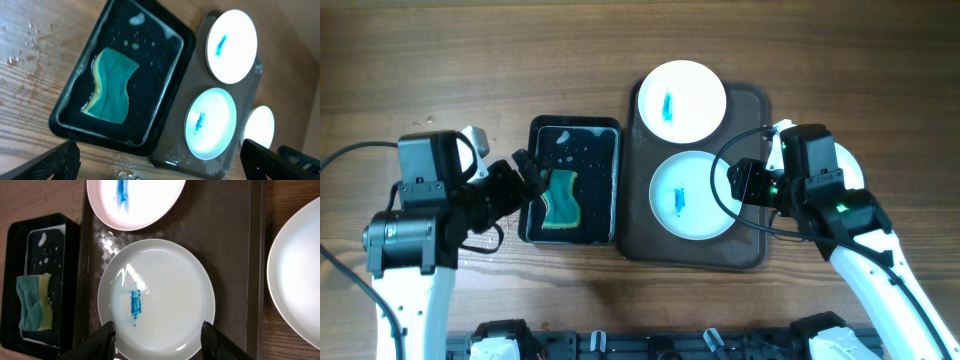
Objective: Clean dirty plates on tray and stack at the side
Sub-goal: 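Reach left gripper to the sponge and right gripper to the front plate, then grasp the green sponge with the left gripper and lift it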
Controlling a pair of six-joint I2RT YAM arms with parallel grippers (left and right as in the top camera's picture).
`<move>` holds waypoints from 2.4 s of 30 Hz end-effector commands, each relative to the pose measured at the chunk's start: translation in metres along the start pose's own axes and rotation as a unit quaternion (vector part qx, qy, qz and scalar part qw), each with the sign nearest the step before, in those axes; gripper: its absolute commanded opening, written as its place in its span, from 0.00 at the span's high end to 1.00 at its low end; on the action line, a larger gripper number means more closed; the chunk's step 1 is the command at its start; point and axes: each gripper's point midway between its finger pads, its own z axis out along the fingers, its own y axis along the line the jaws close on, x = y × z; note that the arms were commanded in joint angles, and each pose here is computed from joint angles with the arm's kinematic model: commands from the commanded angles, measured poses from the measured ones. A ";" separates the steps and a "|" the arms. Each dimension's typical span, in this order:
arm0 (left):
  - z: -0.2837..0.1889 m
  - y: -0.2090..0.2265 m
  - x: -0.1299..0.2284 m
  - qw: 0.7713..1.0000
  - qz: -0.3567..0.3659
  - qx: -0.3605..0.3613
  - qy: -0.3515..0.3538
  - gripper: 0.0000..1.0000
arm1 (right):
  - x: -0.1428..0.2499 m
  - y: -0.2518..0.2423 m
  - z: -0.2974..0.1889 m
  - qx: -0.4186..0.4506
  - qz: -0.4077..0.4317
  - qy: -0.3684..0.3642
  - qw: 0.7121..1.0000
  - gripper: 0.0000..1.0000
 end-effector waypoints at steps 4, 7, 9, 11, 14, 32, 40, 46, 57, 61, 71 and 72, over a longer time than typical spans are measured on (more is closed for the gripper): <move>0.002 -0.017 0.017 0.997 0.067 0.023 0.037 0.00 | -0.004 0.007 -0.003 -0.014 -0.013 -0.002 1.000 0.46; 0.005 -0.022 0.024 0.994 0.096 0.021 0.044 0.00 | -0.004 0.007 -0.003 -0.013 -0.014 -0.002 1.000 0.45; 0.008 -0.023 0.028 0.992 0.113 0.009 0.047 0.04 | -0.003 0.007 -0.003 -0.012 -0.013 0.000 1.000 0.45; 0.014 -0.022 0.034 0.990 0.128 -0.013 0.055 0.18 | 0.001 0.005 -0.003 -0.009 -0.012 0.007 1.000 0.44; 0.028 -0.009 0.039 0.989 0.104 -0.081 0.064 0.24 | 0.004 0.003 -0.002 -0.006 -0.031 0.015 0.999 0.44; 0.169 0.082 0.069 0.926 0.081 -0.319 0.183 0.54 | 0.015 -0.003 0.002 0.007 -0.057 0.042 0.997 0.44; 0.183 0.044 0.067 0.946 0.094 -0.232 0.205 0.96 | 0.014 -0.003 0.002 0.006 -0.058 0.040 0.998 0.44; 0.157 0.030 0.049 0.951 0.124 -0.224 0.175 0.37 | 0.015 -0.003 0.002 0.007 -0.057 0.041 0.997 0.44; 0.198 0.060 0.018 0.950 0.148 -0.270 0.059 0.36 | 0.014 -0.003 0.002 0.006 -0.056 0.040 0.998 0.45; 0.218 0.066 0.020 0.954 0.148 -0.256 0.044 0.82 | 0.015 -0.003 0.002 0.006 -0.056 0.041 0.998 0.45; 0.187 0.037 0.005 0.959 0.148 -0.239 0.042 0.30 | 0.016 -0.003 0.001 0.007 -0.055 0.043 0.997 0.45; 0.183 0.035 0.006 0.959 0.147 -0.237 0.048 0.15 | 0.016 -0.004 0.001 0.007 -0.056 0.044 0.997 0.45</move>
